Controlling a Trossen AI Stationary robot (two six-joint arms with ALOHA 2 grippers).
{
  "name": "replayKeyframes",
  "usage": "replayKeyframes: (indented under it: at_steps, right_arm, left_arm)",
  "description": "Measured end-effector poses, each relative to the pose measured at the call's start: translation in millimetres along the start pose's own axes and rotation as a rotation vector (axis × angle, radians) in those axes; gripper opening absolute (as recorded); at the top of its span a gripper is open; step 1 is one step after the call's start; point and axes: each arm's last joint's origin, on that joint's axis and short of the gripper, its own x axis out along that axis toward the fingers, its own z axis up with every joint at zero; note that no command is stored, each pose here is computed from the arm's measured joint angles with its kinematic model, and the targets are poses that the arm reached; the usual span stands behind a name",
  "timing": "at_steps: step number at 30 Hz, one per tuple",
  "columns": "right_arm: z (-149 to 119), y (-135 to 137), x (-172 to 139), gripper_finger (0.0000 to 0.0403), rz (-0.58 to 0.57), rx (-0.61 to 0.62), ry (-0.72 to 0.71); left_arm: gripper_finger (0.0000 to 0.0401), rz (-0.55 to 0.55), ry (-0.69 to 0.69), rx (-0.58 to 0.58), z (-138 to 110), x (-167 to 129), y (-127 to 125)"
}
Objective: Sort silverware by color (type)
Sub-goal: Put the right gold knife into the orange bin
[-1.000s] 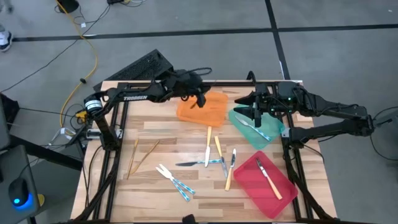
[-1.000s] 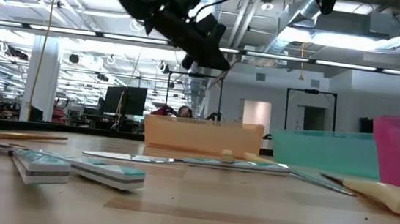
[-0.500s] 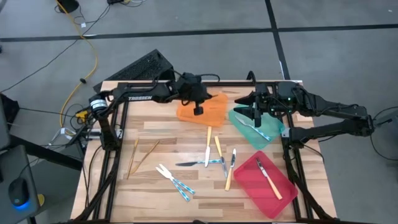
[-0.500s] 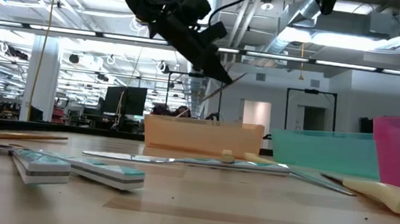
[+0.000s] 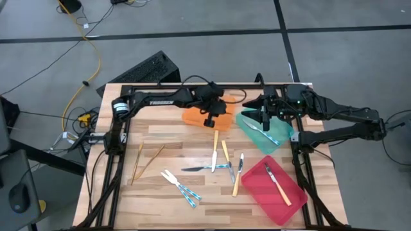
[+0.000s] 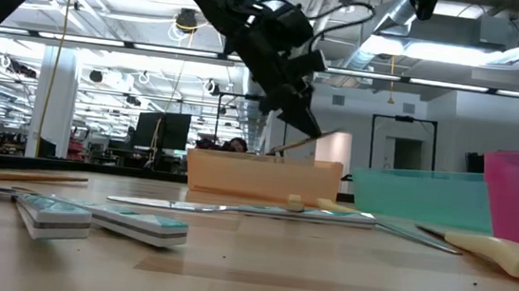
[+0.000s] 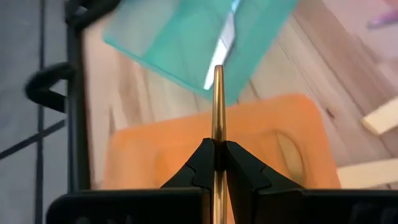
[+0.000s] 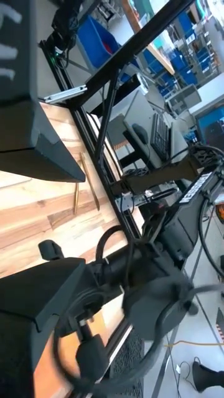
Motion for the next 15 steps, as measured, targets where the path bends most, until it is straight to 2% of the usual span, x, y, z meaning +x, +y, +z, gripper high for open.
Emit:
replayKeyframes:
  at_steps: [7,15]
  right_arm:
    - [0,0,0,0.0230,0.002,0.002,0.002]
    - [0,0,0,0.0230,0.002,0.002,0.002]
  left_arm:
    - [0.0006,-0.104,0.115,0.109,-5,13,-10]
    - [0.0006,-0.111,0.126,0.214,-4,11,-11]
